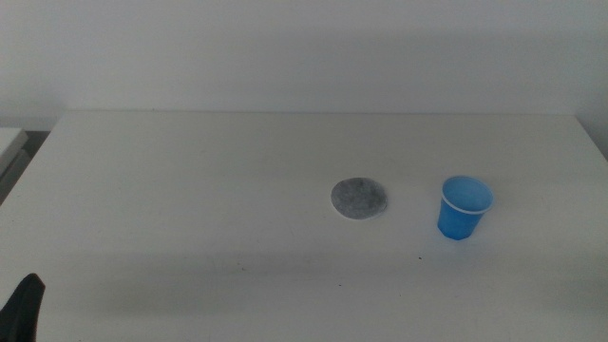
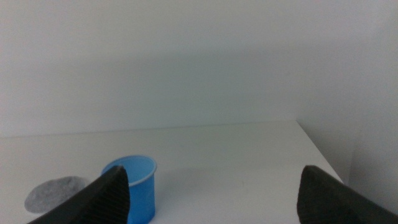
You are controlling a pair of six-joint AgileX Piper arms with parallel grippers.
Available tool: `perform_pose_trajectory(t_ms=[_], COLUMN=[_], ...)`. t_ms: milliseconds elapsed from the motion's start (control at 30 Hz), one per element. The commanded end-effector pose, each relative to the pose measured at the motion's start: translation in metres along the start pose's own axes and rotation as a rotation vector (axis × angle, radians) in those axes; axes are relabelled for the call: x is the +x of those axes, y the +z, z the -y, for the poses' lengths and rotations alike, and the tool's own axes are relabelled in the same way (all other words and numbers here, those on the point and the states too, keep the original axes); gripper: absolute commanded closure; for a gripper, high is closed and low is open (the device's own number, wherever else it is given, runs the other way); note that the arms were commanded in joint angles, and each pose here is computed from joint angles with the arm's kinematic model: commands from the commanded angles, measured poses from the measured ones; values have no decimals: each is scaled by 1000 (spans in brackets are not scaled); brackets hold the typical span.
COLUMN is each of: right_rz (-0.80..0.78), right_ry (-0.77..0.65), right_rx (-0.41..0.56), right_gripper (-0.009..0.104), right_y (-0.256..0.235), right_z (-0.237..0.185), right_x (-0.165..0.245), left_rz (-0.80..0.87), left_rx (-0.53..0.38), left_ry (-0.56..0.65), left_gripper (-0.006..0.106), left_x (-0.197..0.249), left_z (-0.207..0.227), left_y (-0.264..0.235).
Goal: Place an empty cup on a cup mat.
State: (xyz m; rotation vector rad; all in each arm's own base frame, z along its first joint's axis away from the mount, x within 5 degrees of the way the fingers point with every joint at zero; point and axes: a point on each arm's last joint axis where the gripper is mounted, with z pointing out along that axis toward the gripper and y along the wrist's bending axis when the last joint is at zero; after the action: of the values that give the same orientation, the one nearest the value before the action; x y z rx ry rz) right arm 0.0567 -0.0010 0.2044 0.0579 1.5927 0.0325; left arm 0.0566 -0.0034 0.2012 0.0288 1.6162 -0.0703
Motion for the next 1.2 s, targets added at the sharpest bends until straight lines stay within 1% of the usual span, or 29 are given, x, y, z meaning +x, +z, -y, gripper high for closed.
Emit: perform_pose_trajectory(t_ms=[0,233,300,400,533,600,800,867,900,1000,1167], right_rz=[31,96,60,8,-93,-181,-587,-674,-706,-724,-751], right_ry=[-7,-25,-21,2,10,15,74,82,82,101,143], right_rx=[-5,-10,-9,-6,1,9,37,40,42,45,37], right_gripper=[2,2,2,2,2,2,2,2,2,2,2], right_y=[0,-1,3,10,31,47,100,115,123,143,153], right_z=[0,-1,-1,-2,-3,-4,-8,-10,-10,-12,-14], right_x=[-2,-7,-7,-20,-43,-61,-103,-114,-120,-135,-139], left_rz=[17,17,17,17,17,17,17,17,17,17,17], left_rx=[2,2,2,2,2,2,2,2,2,2,2], left_ry=[-5,-5,-5,-5,-5,-5,-5,-5,-5,-5,-5], left_gripper=[7,7,7,7,7,7,7,7,7,7,7], left_x=[-1,-1,-1,-1,-1,-1,-1,-1,-1,-1,-1], left_z=[0,0,0,0,0,0,0,0,0,0,0], left_y=[0,0,0,0,0,0,0,0,0,0,0])
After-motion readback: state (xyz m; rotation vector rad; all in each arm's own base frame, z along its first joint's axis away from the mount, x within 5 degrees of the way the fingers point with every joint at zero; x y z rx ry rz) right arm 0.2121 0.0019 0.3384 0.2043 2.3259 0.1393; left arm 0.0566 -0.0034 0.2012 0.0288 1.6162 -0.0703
